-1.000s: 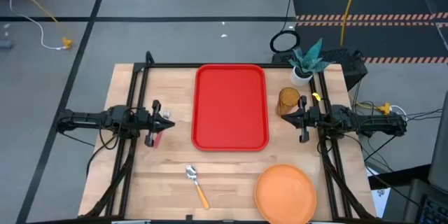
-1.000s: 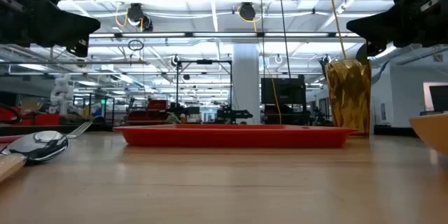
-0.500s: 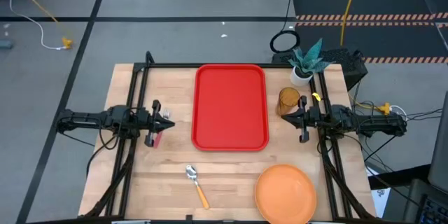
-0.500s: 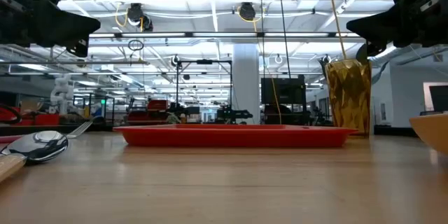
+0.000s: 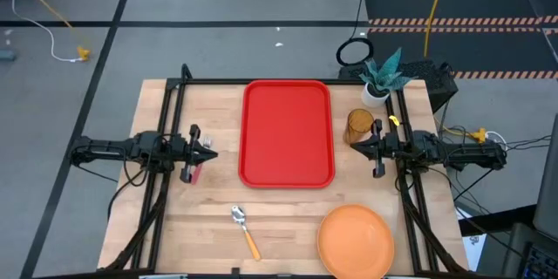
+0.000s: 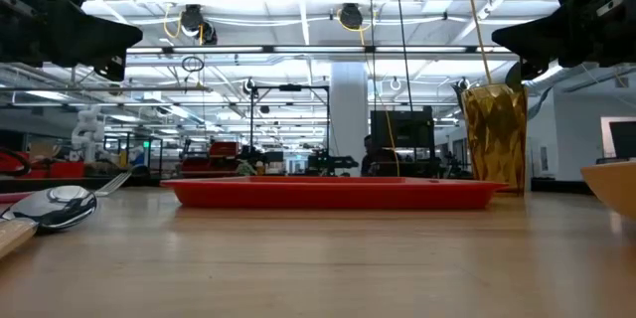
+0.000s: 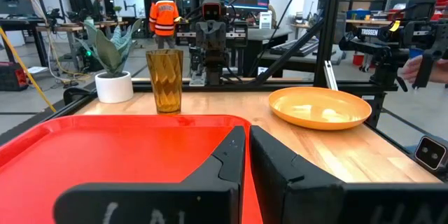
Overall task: Pick and place plate/cup/fork/spoon on tray
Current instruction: Put the yellow cup on the red serving tray, then put the yellow plate on the red serving tray to the bottom left of the yellow cup
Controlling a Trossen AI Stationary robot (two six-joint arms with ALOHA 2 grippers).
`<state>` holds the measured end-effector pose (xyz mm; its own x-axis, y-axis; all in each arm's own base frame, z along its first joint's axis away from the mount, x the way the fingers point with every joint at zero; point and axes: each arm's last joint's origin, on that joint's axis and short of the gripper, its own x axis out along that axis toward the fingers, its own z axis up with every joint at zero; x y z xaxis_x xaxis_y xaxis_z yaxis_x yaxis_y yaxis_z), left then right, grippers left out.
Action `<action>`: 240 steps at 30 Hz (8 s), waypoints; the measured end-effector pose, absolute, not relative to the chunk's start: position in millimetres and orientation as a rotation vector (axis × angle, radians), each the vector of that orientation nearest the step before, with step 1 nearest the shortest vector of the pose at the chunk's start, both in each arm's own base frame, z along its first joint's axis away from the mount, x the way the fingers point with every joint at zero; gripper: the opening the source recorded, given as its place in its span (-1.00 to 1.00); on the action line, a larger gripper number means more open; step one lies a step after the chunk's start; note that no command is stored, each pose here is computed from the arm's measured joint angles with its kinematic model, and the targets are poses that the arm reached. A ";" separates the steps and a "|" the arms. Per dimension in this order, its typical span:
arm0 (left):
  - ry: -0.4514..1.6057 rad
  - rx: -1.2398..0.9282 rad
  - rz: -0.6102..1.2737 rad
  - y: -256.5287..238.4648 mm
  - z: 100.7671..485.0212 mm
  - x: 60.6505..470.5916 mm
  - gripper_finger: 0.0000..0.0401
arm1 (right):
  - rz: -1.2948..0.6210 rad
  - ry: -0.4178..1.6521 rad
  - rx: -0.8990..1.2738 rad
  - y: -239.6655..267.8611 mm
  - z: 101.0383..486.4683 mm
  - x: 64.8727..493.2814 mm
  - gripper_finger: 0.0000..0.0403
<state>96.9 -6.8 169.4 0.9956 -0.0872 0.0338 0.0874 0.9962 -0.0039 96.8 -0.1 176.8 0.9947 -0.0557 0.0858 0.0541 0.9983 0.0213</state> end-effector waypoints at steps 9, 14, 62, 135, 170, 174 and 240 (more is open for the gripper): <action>-0.034 -0.005 -0.088 -6.8 169.4 96.9 -0.87 | -0.056 -0.086 -0.013 -0.1 176.8 96.8 -1.00; -0.033 -0.005 -0.088 -6.8 169.3 96.9 -0.87 | -0.057 -0.090 -0.019 -0.1 177.3 96.7 -1.00; -0.034 -0.009 -0.086 -6.8 169.4 96.9 -0.87 | -0.240 0.312 0.039 -5.0 463.7 112.4 -1.00; -0.034 -0.009 -0.086 -6.8 169.4 96.9 -0.87 | -0.278 1.506 -0.017 -47.5 271.2 202.9 -0.92; 0.122 -0.112 -0.080 -7.4 157.1 105.9 -0.87 | -0.296 1.402 -0.150 -144.6 364.5 293.0 -1.00; 0.143 -0.111 -0.072 -7.3 155.3 107.1 -0.87 | -0.316 1.426 -0.122 -167.7 353.7 293.5 -1.00; 0.173 -0.292 -0.103 -8.7 153.8 108.2 -0.87 | -0.420 1.202 -0.070 -133.9 361.9 307.0 0.03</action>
<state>108.2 -8.7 153.8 0.9800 -0.1259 -0.1542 0.0759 0.9524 -0.2951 307.0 -133.9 361.9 0.2933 -0.3516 -0.8890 0.2783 0.9211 -0.2724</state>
